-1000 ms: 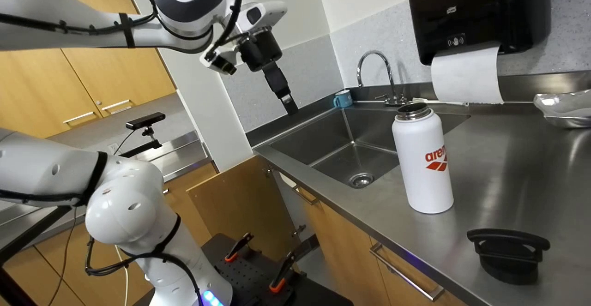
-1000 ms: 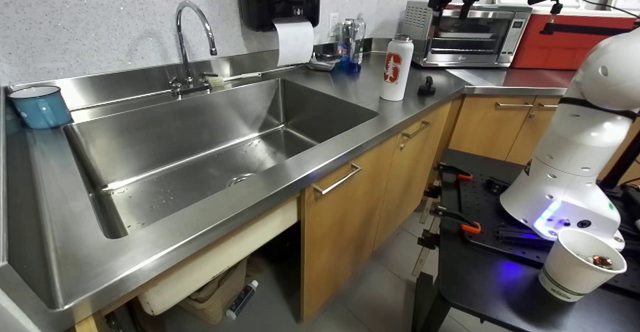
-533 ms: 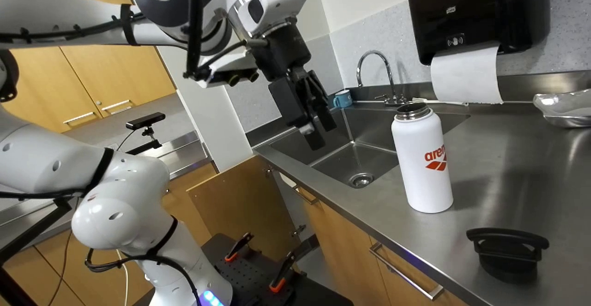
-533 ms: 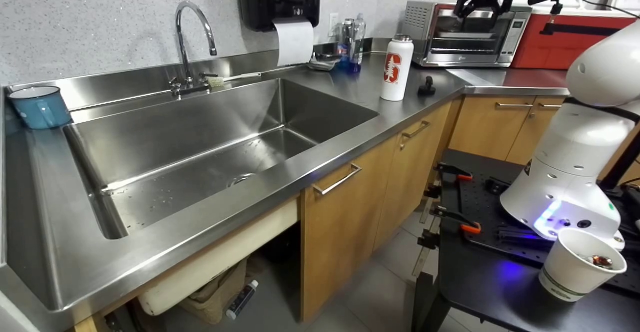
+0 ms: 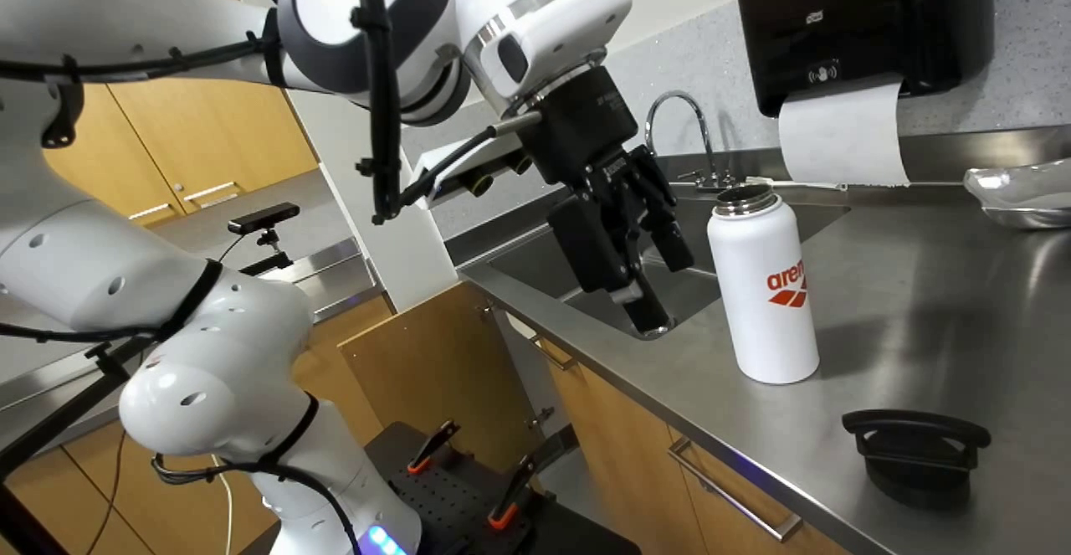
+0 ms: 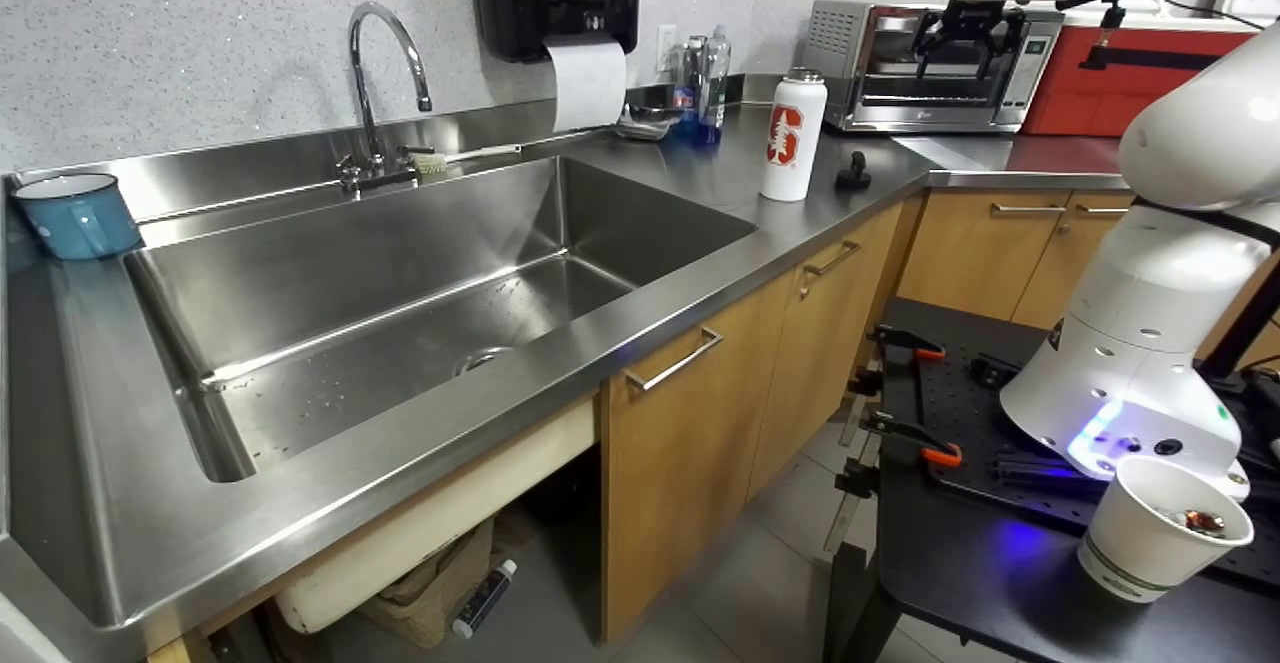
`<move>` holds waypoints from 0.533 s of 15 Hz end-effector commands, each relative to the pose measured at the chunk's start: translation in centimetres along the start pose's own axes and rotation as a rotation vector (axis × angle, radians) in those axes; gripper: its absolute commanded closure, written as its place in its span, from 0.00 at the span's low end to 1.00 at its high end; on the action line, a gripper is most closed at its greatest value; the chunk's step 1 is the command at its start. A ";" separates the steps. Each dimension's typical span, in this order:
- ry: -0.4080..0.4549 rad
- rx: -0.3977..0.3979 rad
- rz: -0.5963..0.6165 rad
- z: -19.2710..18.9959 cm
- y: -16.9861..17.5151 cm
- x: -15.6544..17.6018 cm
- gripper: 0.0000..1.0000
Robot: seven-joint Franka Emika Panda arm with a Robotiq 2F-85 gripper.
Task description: Put the lid on the bottle
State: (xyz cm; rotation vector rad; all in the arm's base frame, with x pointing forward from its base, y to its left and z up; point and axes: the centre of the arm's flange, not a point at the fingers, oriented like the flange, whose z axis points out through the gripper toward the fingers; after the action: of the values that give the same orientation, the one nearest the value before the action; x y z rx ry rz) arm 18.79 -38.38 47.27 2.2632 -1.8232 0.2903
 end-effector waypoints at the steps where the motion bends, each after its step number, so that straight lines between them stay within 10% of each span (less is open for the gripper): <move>1: 0.002 0.001 0.000 -0.1 0.0 0.1 0.00; 8: 0.044 -0.046 0.095 1.3 -1.0 5.2 0.00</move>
State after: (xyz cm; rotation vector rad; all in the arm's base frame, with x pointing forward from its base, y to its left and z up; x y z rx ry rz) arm 19.14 -39.86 47.67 2.1873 -1.8641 0.3051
